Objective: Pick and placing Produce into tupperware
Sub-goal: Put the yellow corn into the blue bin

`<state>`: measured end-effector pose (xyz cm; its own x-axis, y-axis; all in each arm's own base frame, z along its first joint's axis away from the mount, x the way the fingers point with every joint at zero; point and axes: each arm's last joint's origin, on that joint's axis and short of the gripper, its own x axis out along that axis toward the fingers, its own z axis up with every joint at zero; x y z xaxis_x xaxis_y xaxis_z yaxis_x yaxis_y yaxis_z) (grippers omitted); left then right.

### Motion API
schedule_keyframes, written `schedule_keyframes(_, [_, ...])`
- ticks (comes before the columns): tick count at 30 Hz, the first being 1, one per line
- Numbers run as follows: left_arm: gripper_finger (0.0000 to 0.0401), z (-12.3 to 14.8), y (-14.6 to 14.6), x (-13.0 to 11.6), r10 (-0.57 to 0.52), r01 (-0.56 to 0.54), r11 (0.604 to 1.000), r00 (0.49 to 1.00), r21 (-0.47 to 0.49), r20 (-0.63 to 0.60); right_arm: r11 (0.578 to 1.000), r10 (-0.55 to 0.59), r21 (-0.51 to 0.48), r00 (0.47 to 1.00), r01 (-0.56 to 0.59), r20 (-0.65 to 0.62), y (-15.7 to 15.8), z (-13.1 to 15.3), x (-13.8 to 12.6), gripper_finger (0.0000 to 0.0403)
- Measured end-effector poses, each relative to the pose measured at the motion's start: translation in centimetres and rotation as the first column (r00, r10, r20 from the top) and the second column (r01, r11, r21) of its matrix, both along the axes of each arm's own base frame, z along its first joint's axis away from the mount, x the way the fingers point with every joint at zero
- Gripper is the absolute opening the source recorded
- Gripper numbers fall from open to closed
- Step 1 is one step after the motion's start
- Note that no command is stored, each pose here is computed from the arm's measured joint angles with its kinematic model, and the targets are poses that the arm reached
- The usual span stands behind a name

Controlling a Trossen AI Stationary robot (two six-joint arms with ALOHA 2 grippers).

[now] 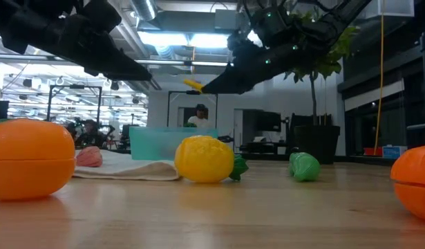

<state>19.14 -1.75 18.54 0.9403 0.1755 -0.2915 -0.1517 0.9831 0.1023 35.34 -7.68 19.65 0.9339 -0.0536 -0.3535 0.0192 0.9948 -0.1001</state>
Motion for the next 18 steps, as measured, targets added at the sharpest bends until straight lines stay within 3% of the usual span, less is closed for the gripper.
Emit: schedule_keyframes(18, [0.0176, 0.0, 0.7, 0.0, 0.035, -0.035, 0.999, 0.999, 0.000, 0.000, 0.985, -0.169, 0.058, 0.984, 0.165, 0.058, -4.2, -1.7, 0.1, 0.0008])
